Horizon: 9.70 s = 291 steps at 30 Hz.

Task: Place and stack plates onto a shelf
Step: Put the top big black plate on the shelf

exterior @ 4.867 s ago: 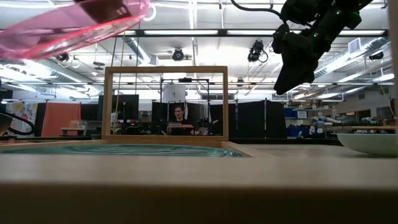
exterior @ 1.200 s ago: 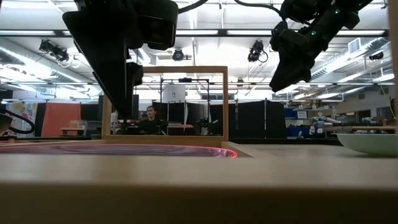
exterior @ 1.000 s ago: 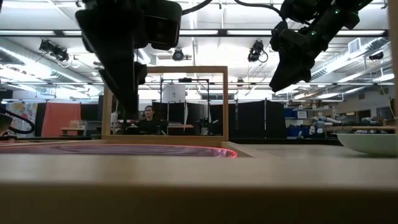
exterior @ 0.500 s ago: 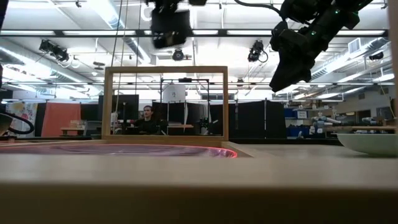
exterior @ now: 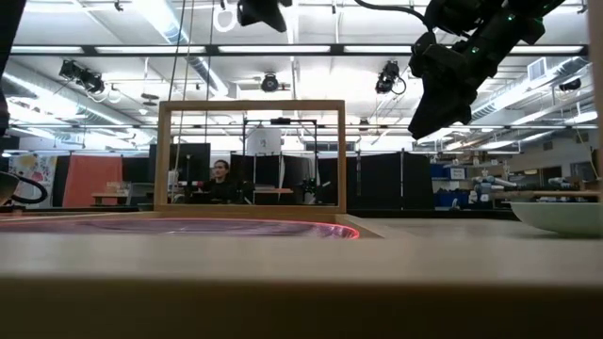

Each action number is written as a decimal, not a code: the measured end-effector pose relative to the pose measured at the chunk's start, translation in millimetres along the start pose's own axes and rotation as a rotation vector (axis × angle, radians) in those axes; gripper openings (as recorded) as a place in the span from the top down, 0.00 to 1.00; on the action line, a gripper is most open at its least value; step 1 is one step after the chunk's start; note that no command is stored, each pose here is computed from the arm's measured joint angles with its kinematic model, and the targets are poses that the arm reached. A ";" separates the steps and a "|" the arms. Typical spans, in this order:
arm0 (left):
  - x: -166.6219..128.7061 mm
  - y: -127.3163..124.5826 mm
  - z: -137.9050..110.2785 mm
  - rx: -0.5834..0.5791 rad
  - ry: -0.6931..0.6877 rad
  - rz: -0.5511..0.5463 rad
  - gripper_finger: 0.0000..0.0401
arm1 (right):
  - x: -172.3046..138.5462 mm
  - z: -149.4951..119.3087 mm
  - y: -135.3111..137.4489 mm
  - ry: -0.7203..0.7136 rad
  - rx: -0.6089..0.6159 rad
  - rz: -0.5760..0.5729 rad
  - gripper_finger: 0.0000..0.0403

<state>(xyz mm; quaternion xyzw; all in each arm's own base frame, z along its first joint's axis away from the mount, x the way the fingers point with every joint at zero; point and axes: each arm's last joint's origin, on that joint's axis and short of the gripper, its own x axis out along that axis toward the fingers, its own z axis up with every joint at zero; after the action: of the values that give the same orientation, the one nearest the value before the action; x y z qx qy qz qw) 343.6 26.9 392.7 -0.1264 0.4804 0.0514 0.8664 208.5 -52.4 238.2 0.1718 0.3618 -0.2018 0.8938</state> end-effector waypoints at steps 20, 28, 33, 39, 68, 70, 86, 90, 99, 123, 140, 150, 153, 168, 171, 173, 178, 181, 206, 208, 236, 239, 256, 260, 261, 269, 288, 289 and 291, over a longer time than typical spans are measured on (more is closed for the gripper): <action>-67.7 206.2 -28.8 -0.201 0.081 0.308 0.45 | 0.0 0.0 0.0 0.000 0.000 0.000 0.62; -45.8 276.9 -83.1 -0.410 0.214 0.340 0.45 | 0.0 0.0 0.0 0.000 0.000 0.000 0.62; -14.5 305.1 -121.0 -0.504 0.272 0.335 0.45 | 0.0 0.0 0.0 0.000 0.000 0.000 0.62; 23.5 315.2 -159.4 -0.557 0.336 0.307 0.45 | 0.0 0.0 0.0 0.000 0.000 0.000 0.62; 86.4 300.3 -210.5 -0.769 0.370 0.262 0.45 | 0.0 0.0 -0.1 -0.001 0.000 0.000 0.62; 89.7 301.3 -211.7 -0.793 0.380 0.260 0.45 | -0.1 0.1 0.0 -0.001 0.000 0.000 0.62; 117.3 304.0 -219.4 -0.820 0.475 0.198 0.47 | -0.1 0.0 0.0 -0.001 0.000 0.000 0.62; 117.5 304.1 -219.8 -0.820 0.478 0.201 0.54 | 0.0 0.0 0.0 0.000 0.000 0.000 0.62; 117.9 304.3 -220.4 -0.813 0.483 0.204 0.68 | 0.0 0.0 0.0 0.000 0.000 0.000 0.62; 118.8 303.7 -221.0 -0.821 0.478 0.176 0.87 | 0.0 0.1 -0.1 -0.001 0.000 -0.001 0.62; 105.5 309.6 -203.7 -0.816 0.475 0.189 0.94 | -0.1 0.0 0.0 -0.001 0.000 -0.001 0.62; 85.6 318.8 -176.2 -0.794 0.409 0.224 0.96 | -0.1 0.0 0.0 -0.001 -0.001 -0.001 0.62; 75.4 321.5 -165.9 -0.782 0.400 0.258 0.96 | -0.1 0.0 0.0 -0.001 -0.001 -0.001 0.62; 53.0 324.3 -149.1 -0.746 0.437 0.398 0.96 | 0.0 0.3 -1.0 -0.011 -0.002 -0.033 0.62; 53.0 324.2 -149.2 -0.745 0.440 0.402 0.96 | -0.1 0.3 -1.0 -0.011 -0.001 -0.033 0.62; 52.9 324.4 -149.3 -0.745 0.441 0.405 0.96 | -0.1 0.3 -1.0 -0.011 -0.001 -0.033 0.62; 51.9 322.6 -151.3 -0.747 0.473 0.406 0.96 | -0.1 0.3 -0.9 -0.011 -0.002 -0.033 0.62; 49.9 320.1 -154.4 -0.744 0.529 0.426 0.96 | -0.1 0.3 -0.9 -0.011 -0.001 -0.033 0.62; 70.0 281.9 -132.8 -0.479 0.644 0.434 0.96 | 0.0 0.3 -0.9 -0.010 -0.002 -0.032 0.62; 70.9 280.1 -131.7 -0.467 0.646 0.431 0.96 | 0.0 0.3 -0.9 -0.010 -0.002 -0.032 0.62; -20.6 233.0 -124.9 -0.497 0.324 0.371 0.96 | -0.1 0.3 -0.9 -0.010 -0.001 -0.032 0.62; -34.5 223.5 -125.5 -0.503 0.261 0.350 0.96 | -0.1 0.3 -0.9 -0.010 -0.001 -0.032 0.62; -77.5 161.6 -124.2 -0.553 -0.001 0.089 0.96 | -0.1 0.3 -0.9 -0.011 -0.001 -0.032 0.62; -72.4 139.5 -118.4 -0.533 0.017 0.034 0.96 | -0.1 0.4 -0.9 -0.011 -0.001 -0.032 0.62; -70.1 134.0 -116.9 -0.527 0.027 0.019 0.96 | -0.1 0.3 -1.0 -0.011 0.000 -0.032 0.62; -55.3 82.8 -109.0 -0.486 0.106 -0.098 0.96 | -0.1 0.4 -1.0 -0.011 0.000 -0.032 0.62; -42.6 -24.5 -127.9 -0.725 0.211 -0.010 0.96 | 0.0 0.3 -0.9 -0.011 0.000 -0.032 0.62; -42.7 -28.1 -129.4 -0.756 0.203 0.005 0.96 | -0.1 0.4 -1.0 -0.011 0.000 -0.032 0.62; -43.1 -35.8 -132.8 -0.820 0.187 0.031 0.96 | -0.1 0.4 -0.9 -0.011 0.000 -0.032 0.62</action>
<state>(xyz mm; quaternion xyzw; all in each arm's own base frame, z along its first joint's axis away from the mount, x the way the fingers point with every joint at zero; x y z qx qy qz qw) 219.3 -41.8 367.9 -0.4578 0.4984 0.2399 0.6961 208.2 -53.3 238.3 0.1647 0.3596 -0.2170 0.8924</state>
